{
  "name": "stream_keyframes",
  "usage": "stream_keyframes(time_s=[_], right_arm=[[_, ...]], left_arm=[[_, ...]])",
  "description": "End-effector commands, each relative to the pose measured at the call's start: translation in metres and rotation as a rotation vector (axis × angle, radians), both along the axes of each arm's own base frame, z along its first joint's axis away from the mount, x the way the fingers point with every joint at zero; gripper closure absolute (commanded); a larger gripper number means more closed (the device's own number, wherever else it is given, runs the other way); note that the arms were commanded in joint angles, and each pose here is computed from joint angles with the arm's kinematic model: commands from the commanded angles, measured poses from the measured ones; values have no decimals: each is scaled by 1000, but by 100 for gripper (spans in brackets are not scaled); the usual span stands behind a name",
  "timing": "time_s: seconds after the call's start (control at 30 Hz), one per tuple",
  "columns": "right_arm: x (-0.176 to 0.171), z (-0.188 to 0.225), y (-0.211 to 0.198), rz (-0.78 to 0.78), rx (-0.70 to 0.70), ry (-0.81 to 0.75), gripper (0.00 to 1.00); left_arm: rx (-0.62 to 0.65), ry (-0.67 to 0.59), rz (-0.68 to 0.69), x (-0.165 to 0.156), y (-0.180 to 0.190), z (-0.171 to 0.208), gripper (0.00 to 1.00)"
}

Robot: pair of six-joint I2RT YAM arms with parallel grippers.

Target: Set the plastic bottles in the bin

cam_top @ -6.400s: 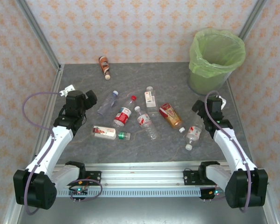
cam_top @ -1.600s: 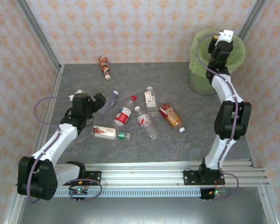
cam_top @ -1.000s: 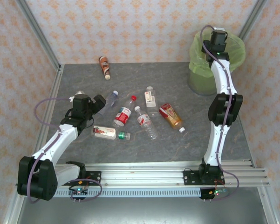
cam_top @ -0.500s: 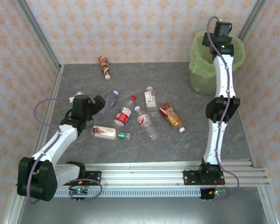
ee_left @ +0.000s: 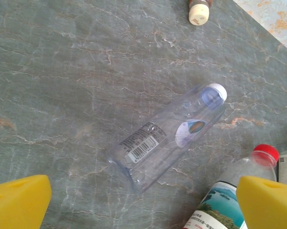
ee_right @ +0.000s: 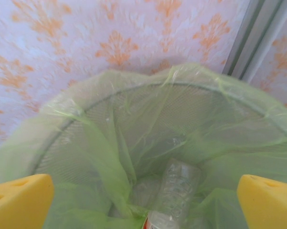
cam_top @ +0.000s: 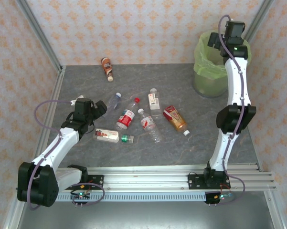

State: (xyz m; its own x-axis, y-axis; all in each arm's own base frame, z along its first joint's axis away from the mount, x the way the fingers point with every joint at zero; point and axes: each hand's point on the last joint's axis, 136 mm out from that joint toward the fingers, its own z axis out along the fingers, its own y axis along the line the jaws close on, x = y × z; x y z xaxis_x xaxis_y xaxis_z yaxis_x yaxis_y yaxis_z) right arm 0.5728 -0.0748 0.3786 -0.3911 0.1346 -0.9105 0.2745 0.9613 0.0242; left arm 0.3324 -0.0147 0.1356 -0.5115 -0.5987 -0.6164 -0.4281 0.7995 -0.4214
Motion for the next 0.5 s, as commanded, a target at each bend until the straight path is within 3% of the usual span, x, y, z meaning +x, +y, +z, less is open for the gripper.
stream_keyframes(time_s=[0.0, 0.17, 0.47], right_arm=[[-33, 70, 2, 9, 2, -178, 1], [-72, 87, 19, 84, 6, -217, 1], [-149, 68, 43, 156, 110, -301, 1]], left_arm=[[41, 24, 0, 0, 3, -1, 0], [38, 39, -17, 4, -1, -10, 0], [54, 91, -70, 16, -8, -12, 0]])
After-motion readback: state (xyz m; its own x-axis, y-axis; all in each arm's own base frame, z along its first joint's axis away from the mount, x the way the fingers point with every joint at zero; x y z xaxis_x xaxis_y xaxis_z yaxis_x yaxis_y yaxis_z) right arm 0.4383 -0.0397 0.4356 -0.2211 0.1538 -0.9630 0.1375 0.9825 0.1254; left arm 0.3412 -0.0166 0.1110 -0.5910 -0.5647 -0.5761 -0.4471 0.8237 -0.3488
